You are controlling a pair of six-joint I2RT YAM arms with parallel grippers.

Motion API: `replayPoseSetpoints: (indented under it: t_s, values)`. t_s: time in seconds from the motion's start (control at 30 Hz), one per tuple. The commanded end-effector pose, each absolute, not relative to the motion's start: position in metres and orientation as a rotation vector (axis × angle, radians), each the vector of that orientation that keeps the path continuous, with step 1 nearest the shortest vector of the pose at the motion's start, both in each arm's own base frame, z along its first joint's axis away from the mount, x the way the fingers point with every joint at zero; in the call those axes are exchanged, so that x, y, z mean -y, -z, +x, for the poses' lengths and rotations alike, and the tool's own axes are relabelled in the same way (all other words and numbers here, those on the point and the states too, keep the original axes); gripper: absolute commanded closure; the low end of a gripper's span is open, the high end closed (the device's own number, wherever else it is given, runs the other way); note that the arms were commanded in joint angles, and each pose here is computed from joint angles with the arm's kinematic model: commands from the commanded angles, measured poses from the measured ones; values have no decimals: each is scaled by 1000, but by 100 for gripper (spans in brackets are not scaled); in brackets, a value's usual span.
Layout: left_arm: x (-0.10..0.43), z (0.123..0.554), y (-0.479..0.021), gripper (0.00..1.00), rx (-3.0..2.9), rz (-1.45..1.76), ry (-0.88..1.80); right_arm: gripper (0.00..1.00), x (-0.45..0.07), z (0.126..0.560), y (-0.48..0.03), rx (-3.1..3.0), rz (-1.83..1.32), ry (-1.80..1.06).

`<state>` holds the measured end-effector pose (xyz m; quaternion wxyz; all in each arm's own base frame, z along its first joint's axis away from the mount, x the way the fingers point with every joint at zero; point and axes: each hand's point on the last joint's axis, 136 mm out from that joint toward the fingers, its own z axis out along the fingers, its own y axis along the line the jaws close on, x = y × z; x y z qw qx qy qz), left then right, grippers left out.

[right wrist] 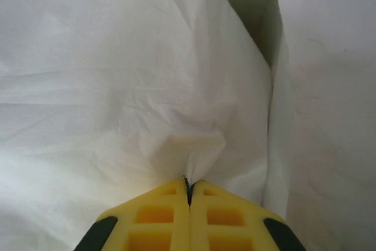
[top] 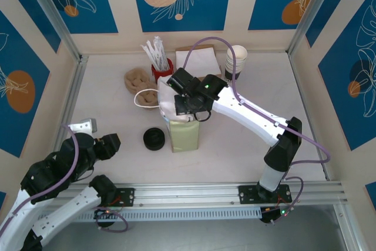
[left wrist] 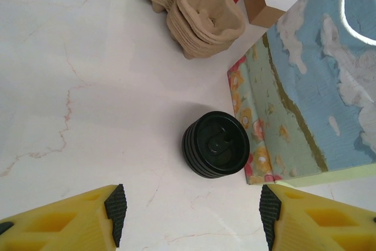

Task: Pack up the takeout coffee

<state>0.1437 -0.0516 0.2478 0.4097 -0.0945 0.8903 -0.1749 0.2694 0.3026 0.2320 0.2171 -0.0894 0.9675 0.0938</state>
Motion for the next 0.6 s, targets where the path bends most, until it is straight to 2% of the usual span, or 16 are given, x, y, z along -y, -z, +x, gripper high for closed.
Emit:
replayPoseSetpoints:
  t_s: [0.0,0.13,0.23,0.57]
  values:
    - [53,141,-250,37,-2240,-225,462,96,-304,269,-247,-2653,-268,-260]
    - [55,143,-251,37,-2235,-221,467,72,-318,266,-275,-2604,-301,-353]
    - [55,143,-252,37,-2236,-218,465,63,-320,267,-296,-2559,-318,-362]
    - [54,142,-250,37,-2244,-220,456,63,-325,266,-338,-2452,-376,-432]
